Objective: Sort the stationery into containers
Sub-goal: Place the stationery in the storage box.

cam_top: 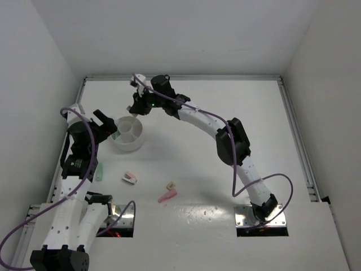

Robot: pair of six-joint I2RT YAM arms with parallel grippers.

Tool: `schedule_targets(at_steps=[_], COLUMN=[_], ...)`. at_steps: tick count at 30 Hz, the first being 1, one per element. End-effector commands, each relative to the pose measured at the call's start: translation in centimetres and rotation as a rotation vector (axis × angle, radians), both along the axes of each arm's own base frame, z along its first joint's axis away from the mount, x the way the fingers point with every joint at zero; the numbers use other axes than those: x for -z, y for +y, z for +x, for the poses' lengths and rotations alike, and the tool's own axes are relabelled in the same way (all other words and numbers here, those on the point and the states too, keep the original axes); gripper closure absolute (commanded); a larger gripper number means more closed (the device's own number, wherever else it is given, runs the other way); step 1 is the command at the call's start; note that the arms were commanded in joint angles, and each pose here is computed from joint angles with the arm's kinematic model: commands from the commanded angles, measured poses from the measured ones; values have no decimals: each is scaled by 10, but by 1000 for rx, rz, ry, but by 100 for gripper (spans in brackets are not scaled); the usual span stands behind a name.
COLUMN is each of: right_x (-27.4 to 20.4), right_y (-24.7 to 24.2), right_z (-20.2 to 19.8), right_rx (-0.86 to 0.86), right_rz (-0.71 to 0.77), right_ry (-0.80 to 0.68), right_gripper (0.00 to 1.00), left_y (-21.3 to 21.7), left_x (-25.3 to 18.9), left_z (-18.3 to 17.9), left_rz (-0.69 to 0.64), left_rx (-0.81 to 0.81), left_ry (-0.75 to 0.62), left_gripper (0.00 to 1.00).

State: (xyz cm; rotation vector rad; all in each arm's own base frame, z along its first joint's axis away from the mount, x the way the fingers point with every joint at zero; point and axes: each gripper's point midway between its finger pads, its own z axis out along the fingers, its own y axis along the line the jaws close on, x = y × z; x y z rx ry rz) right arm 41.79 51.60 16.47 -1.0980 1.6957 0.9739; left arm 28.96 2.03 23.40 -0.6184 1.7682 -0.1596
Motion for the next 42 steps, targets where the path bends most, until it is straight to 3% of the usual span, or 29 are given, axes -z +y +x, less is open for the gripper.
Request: schedule_targets(at_steps=[1, 16, 24, 27, 33, 37, 42], right_x=[-24, -14, 17, 21, 27, 34, 36], right_y=[11, 41, 42, 41, 41, 40, 39], right_z=[10, 12, 9, 8, 8, 7, 8], right_rx=[-18, -115, -132, -131, -131, -131, -124], right_rz=[77, 236, 207, 194, 188, 176, 166], right_ry=[-89, -214, -163, -148, -141, -127, -132], right_gripper=[100, 100, 100, 93, 92, 83, 83], left_y=[4, -1, -2, -2, -2, -2, -2], left_x=[-14, -19, -18, -18, -18, -18, -18], left_z=[2, 2, 2, 2, 2, 2, 2], left_rz=[8, 1, 7, 7, 7, 7, 7], left_rx=[-13, 13, 24, 25, 25, 25, 25], left_ry=[-41, -60, -58, -58, -58, -58, -58], left_gripper=[6, 6, 6, 6, 6, 6, 6])
